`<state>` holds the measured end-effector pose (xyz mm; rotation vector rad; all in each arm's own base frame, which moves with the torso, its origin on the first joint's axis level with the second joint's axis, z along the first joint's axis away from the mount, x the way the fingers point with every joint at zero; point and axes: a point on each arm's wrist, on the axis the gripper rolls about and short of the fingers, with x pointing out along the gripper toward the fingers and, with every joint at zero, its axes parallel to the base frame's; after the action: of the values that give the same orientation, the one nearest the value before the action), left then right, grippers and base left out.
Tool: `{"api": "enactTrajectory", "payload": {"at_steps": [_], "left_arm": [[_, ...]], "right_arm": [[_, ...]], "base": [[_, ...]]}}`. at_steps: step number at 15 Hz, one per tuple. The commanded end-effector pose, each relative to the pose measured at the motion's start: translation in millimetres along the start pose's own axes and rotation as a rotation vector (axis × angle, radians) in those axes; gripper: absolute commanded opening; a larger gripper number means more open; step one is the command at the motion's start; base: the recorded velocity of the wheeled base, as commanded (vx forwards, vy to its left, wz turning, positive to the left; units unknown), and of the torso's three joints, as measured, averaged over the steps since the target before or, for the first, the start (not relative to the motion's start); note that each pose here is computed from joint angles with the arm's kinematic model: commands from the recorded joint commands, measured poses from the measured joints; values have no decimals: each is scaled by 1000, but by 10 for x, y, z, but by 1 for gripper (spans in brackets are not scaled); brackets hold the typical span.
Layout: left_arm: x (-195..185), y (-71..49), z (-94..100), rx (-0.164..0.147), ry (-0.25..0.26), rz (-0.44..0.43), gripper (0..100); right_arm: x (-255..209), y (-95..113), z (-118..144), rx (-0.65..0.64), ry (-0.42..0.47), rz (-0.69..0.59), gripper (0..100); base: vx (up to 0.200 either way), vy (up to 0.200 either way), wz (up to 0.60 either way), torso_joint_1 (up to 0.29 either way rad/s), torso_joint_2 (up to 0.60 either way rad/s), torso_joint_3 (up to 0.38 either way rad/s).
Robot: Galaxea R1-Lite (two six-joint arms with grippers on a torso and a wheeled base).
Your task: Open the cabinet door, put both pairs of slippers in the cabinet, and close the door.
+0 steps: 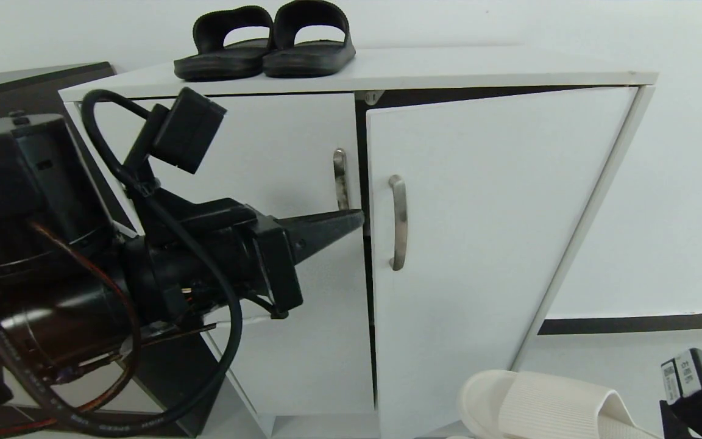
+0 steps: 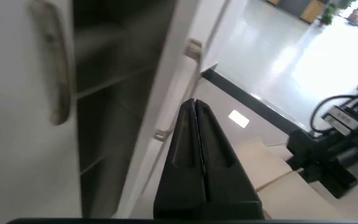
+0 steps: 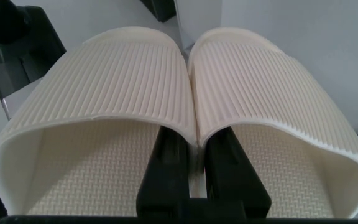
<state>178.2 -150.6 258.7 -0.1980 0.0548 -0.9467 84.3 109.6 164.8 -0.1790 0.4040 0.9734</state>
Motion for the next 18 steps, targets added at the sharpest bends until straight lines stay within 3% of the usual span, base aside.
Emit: {"api": "enactTrajectory", "payload": {"at_steps": [1, 3, 5, 8, 15, 18], "left_arm": [[-41, 72, 42, 1, -17, 35, 0], [130, 225, 69, 0, -16, 73, 0], [366, 370, 126, -21, -30, 92, 0], [613, 464, 148, -19, -37, 96, 0], [681, 466, 144, -21, -36, 90, 0], [690, 365, 109, -24, -26, 67, 0]], "right_arm": [[4, 1, 3, -1, 0, 0, 0], [7, 0, 7, -1, 0, 0, 0], [7, 0, 2, -4, 2, 0, 0], [3, 1, -10, -14, 22, 0, 0], [26, -1, -21, -18, 46, 1, 0], [-3, 29, -90, -41, 82, 21, 0]], "base": [[0, 0, 0, 0, 0, 0], [0, 0, 0, 0, 0, 0], [0, 0, 0, 0, 0, 0], [0, 0, 0, 0, 0, 0], [0, 0, 0, 0, 0, 0], [-200, 0, 0, 5, 5, -1]]}}
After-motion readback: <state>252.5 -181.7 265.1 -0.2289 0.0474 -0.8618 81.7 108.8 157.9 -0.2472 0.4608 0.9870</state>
